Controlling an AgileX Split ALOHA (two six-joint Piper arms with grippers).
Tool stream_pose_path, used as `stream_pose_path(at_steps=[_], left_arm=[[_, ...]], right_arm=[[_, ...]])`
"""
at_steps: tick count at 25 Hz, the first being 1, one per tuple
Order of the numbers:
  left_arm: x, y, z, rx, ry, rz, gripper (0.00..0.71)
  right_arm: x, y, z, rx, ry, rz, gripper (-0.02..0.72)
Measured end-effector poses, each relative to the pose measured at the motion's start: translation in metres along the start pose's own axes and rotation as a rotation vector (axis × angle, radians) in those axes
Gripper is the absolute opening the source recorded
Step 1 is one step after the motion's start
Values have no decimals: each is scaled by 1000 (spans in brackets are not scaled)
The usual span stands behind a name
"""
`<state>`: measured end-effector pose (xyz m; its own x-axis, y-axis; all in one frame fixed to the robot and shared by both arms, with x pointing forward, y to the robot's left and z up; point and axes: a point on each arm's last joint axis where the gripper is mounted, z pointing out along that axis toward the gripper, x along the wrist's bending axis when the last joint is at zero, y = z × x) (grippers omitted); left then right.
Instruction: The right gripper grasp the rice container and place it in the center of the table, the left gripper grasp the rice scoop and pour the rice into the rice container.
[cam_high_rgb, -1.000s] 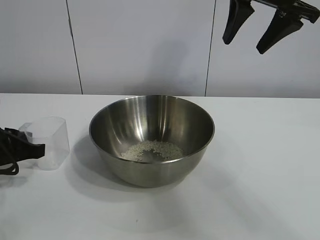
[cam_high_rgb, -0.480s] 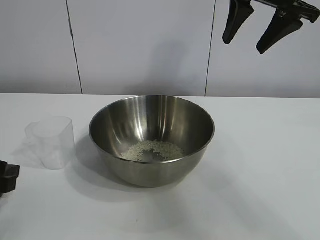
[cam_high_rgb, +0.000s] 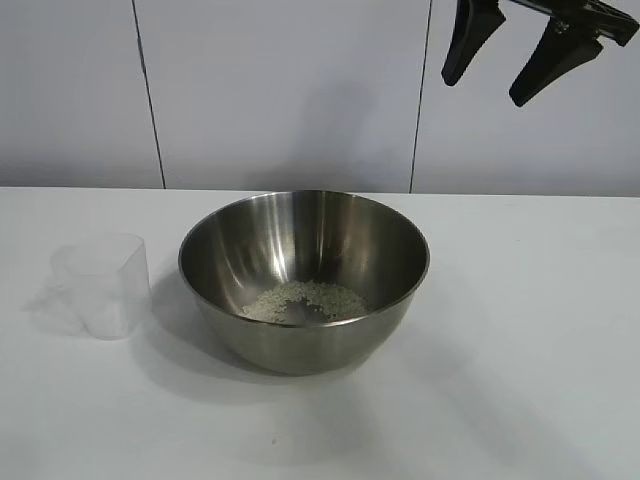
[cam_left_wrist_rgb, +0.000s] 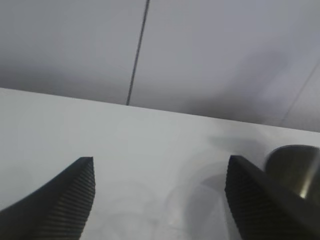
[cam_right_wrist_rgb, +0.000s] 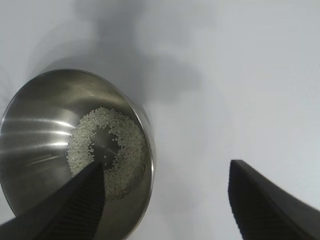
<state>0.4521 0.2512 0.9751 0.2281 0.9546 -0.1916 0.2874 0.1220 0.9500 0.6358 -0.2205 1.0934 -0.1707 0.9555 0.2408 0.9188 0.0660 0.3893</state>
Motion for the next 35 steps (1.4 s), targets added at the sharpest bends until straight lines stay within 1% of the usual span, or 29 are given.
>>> stream_pose_path(at_steps=[1,2,3,4,6,9,10,11,13,14,15,17,19,20,21,24,28,32,35], left_arm=[[-4,11,5,65,-8,14,531],[-8,23,9,125,-2,17,531],[-13,38,14,160,4,21,531],[-17,47,18,222,29,31,531],[-31,76,25,285,75,56,531],[-59,112,39,346,103,60,531],[-69,122,46,371,101,54,531],[-76,125,54,425,108,50,531],[-90,132,72,518,76,18,531],[-96,132,83,561,41,23,531],[-101,127,94,621,4,-5,531],[-111,122,112,708,-98,-42,531],[-113,116,126,791,-173,-81,531],[-113,114,132,820,-201,-99,531],[-112,115,137,837,-213,-108,531],[-110,120,143,870,-228,-117,531],[-113,134,140,859,-242,-114,531],[-114,135,140,863,-245,-112,531],[-114,135,140,863,-244,-114,531]], right_arm=[[0,0,0,0,0,-1,484],[0,0,0,0,0,-1,484],[0,0,0,0,0,-1,484],[0,0,0,0,0,-2,484],[0,0,0,0,0,-2,484],[0,0,0,0,0,-2,484],[0,0,0,0,0,-2,484],[0,0,0,1,0,-2,484],[0,-1,0,6,1,-1,484],[0,-1,0,8,1,-1,484],[0,-1,0,9,1,-1,484],[0,-1,0,9,1,-1,484],[0,-1,0,9,1,-1,484],[0,-1,0,9,1,-1,484],[0,-1,0,9,1,-1,484],[0,-1,0,9,1,-1,484],[0,-1,0,9,1,-1,484],[0,-1,0,7,2,-1,484],[0,2,0,-20,1,-1,484]])
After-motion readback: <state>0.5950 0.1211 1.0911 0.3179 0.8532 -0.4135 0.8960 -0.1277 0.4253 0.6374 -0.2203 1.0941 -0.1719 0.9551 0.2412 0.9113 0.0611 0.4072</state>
